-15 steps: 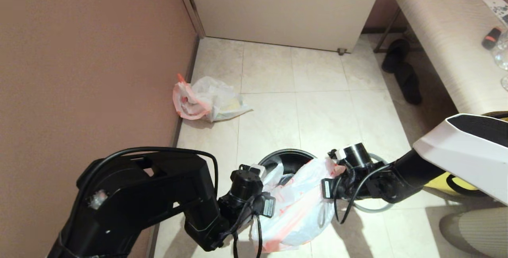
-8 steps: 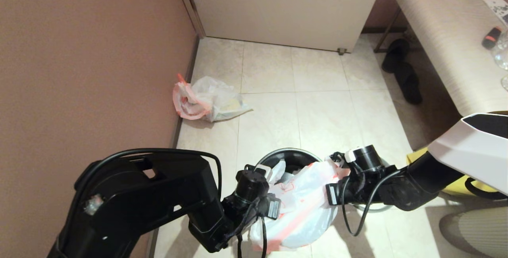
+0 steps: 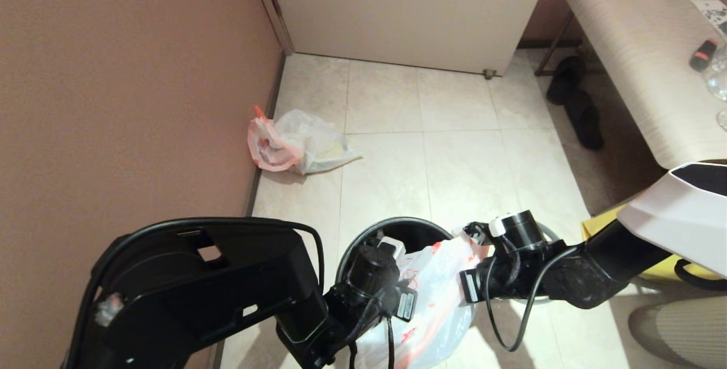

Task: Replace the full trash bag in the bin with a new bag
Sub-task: Put the new garbage bag on the trash can

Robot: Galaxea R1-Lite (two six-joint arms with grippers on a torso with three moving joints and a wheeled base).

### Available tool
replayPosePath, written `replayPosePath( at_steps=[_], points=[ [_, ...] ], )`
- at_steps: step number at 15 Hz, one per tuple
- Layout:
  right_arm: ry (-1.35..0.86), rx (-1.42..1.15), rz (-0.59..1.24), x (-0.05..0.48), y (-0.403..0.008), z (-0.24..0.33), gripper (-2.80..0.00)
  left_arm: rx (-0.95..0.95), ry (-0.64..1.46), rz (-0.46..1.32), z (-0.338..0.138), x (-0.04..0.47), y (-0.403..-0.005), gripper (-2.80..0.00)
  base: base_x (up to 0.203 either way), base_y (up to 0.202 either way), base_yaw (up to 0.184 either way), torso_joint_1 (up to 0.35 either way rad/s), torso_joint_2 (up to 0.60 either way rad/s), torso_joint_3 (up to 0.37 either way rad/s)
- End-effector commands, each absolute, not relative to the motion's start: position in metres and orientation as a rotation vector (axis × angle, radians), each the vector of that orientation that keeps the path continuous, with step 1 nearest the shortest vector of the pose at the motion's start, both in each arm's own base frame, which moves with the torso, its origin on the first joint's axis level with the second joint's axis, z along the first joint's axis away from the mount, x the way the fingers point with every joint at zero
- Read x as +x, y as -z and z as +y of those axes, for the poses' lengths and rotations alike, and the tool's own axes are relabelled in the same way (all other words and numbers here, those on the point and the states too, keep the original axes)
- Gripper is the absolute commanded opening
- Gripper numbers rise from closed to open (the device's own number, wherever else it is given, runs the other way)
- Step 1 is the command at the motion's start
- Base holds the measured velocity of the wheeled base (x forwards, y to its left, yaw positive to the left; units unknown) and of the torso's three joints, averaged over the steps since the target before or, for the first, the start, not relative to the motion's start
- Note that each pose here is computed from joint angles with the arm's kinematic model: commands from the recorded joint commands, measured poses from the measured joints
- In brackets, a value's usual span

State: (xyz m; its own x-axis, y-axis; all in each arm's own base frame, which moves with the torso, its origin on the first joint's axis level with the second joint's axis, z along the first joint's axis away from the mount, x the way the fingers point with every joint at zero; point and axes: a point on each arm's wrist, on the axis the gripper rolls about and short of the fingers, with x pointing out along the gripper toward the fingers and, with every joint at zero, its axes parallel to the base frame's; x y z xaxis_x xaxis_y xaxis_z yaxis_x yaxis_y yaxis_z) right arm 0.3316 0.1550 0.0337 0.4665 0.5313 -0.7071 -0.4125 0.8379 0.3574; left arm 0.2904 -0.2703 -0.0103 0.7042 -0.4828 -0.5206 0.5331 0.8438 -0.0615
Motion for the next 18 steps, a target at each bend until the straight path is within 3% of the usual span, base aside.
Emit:
replayPosePath(
  at_steps=[1,10,18],
  points=[
    [-0.577,0.144,0.917,0.332,-0.033,0.154,-2.8,0.091,0.562,0.547,-0.27,0.292,0.011,-2.8,0.0,0.0,0.0,0.0,0.0,0.0],
    [-0.531,0.202,0.844,0.35,-0.022,0.147,-2.8,-0.025,0.563,0.339,-0.244,0.278,-0.099,-2.8,0.0,0.0,0.0,0.0,0.0,0.0],
    [-0.375,0.418,0.613,0.387,-0.033,0.139,-2.8,0.009,0.577,0.58,-0.245,0.272,-0.057,-2.8,0.0,0.0,0.0,0.0,0.0,0.0]
  ],
)
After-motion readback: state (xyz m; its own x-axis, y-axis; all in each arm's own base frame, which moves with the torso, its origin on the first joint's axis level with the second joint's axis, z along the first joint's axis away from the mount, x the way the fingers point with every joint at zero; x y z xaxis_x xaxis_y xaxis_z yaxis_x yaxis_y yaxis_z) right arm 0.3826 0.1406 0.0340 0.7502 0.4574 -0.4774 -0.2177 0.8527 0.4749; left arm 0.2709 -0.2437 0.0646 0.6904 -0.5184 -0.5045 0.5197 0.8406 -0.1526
